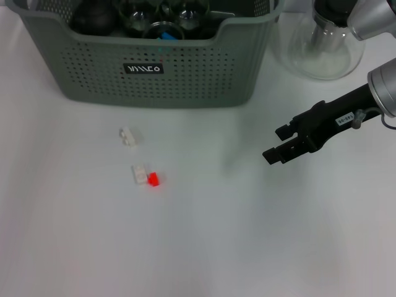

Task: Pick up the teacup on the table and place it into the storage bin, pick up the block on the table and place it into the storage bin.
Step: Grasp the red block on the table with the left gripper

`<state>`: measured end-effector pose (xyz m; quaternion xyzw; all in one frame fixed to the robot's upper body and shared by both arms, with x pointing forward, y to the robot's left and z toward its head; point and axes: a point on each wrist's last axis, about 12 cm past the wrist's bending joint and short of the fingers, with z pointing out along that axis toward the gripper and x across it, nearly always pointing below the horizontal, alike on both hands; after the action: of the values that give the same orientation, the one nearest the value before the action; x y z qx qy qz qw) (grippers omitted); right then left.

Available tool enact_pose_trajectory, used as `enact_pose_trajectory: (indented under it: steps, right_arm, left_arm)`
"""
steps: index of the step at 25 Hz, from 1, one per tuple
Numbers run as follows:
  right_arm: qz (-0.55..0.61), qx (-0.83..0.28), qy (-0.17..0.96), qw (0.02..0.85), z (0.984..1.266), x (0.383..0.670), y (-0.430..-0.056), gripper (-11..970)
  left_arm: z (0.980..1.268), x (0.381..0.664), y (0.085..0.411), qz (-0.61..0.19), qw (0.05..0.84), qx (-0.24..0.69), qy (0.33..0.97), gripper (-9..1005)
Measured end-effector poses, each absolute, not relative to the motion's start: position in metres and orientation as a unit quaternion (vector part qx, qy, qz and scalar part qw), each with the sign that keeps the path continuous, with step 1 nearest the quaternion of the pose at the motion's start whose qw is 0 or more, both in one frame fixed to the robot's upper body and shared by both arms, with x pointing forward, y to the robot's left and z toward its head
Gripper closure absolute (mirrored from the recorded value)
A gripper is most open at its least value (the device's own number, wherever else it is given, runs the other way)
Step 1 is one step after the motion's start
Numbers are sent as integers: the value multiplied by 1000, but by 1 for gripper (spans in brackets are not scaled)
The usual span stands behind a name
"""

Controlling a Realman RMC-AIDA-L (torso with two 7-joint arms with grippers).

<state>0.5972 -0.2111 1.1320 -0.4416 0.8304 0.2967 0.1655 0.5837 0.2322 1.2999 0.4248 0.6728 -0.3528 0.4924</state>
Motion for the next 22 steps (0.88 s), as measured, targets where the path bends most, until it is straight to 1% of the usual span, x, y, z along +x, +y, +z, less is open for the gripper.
enact_pose_trajectory:
  steps: [3,4,5,7,11,14,18,22]
  right_arm:
    - [297,-440,831,165,1132,597,-211,182]
    - [297,-439,832,165,1132,597,-211,182]
    - [297,-438,832,165,1132,597,-211,182]
    - [298,-437,833,164,1131,597,-211,182]
    - [301,-434,834,161,1128,596,-210,181]
    - [300,-433,834,162,1127,597,-210,181]
    - [299,-432,835,164,1126,597,-208,181]
    - [298,-431,835,167,1126,597,-208,181]
  left_arm:
    - [1289,560,233,-369,447,483,656,220]
    - [1286,555,232,-370,437,491,657,221]
    - [1278,548,232,-372,416,504,659,222]
    - [1265,543,230,-359,387,509,680,224]
    - [1229,539,219,-297,291,524,743,228]
    - [1206,537,203,-257,225,547,765,230]
    - [1184,537,180,-208,174,574,773,229]
    - [1158,547,163,-161,137,568,796,230]
